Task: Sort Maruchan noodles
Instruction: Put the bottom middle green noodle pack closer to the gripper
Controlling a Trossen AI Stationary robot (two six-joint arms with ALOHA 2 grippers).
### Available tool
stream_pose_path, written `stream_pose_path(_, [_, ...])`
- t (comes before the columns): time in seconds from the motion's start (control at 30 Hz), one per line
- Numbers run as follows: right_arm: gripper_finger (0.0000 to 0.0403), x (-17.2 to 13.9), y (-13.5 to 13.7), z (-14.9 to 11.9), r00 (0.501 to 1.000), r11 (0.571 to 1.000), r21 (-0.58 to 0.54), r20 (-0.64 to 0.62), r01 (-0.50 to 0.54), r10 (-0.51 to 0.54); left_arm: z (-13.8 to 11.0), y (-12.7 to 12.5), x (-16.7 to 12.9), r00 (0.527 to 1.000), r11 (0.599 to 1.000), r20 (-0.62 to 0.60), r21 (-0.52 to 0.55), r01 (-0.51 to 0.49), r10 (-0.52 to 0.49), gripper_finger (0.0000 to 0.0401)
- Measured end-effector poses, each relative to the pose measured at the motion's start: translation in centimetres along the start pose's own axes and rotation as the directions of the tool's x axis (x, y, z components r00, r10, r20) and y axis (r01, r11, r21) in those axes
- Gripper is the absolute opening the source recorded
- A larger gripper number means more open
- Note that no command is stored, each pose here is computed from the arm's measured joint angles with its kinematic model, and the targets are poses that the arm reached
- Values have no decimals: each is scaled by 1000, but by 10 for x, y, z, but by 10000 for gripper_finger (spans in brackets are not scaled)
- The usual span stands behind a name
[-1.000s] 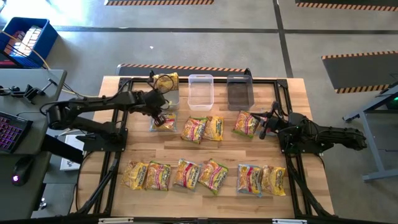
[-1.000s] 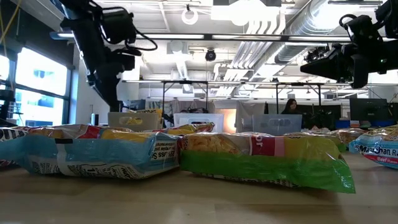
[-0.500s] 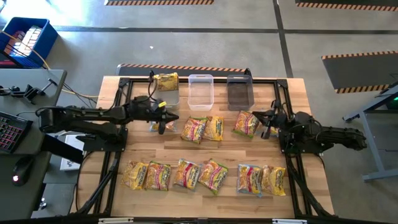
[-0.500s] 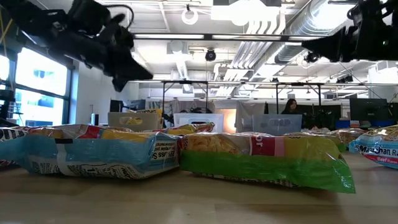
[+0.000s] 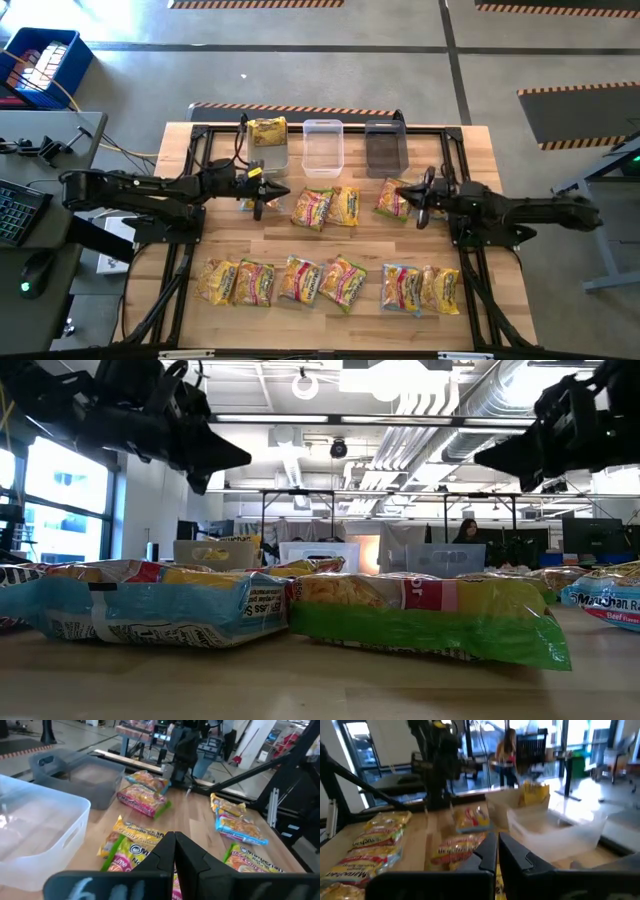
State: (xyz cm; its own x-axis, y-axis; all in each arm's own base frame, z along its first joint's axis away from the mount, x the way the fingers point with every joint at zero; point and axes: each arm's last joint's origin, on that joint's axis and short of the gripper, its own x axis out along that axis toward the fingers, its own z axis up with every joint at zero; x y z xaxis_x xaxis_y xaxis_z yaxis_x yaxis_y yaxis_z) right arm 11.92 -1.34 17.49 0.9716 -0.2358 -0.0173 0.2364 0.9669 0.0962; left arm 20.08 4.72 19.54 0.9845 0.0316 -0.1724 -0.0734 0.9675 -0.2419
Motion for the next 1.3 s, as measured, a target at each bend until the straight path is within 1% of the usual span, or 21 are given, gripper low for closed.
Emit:
stream_pose_path(0.17, [11,15,8,-7,988,997,82,-152,17,-5,-4,-1,3,1000,1000,-24,2,5,-5,0])
stream_pose_path(0.27, [28,23,14,-12,973,983,179,-230,30,12,-8,1,6,999,1000,-51,0,-2,2,0])
stream_pose_path(0.43, [80,33,27,-19,936,938,346,-330,0,122,-17,3,13,996,1000,-92,-8,-7,6,0])
stream_pose_path(0.53, [116,40,40,-18,915,933,360,-369,-19,162,-25,4,17,991,1000,-137,-11,-7,5,0])
stream_pose_path(0.63, [146,50,58,-13,903,939,343,-392,-37,179,-32,4,22,987,1000,-162,0,0,0,0])
stream_pose_path(0.77, [176,67,85,-8,876,939,342,-444,-30,190,-35,2,27,987,1000,-159,5,19,-18,0])
stream_pose_path(0.83, [188,76,98,-10,845,938,347,-499,-9,193,-37,0,29,987,1000,-157,8,28,-26,0])
stream_pose_path(0.93, [203,87,118,-18,784,929,368,-585,28,208,-36,-2,31,990,999,-138,17,42,-39,0])
stream_pose_path(1.07, [218,102,144,-26,692,884,464,-654,50,304,-34,-2,32,991,998,-125,32,46,-42,0])
stream_pose_path(1.13, [220,108,156,-31,652,867,492,-683,77,329,-30,-3,34,993,998,-114,34,48,-44,0])
stream_pose_path(1.2, [220,112,165,-36,613,866,482,-726,131,312,-25,-4,36,993,997,-101,36,68,-64,0])
stream_pose_path(1.3, [220,115,171,-45,543,887,398,-810,234,220,-21,-7,39,990,994,-96,37,105,-101,0])
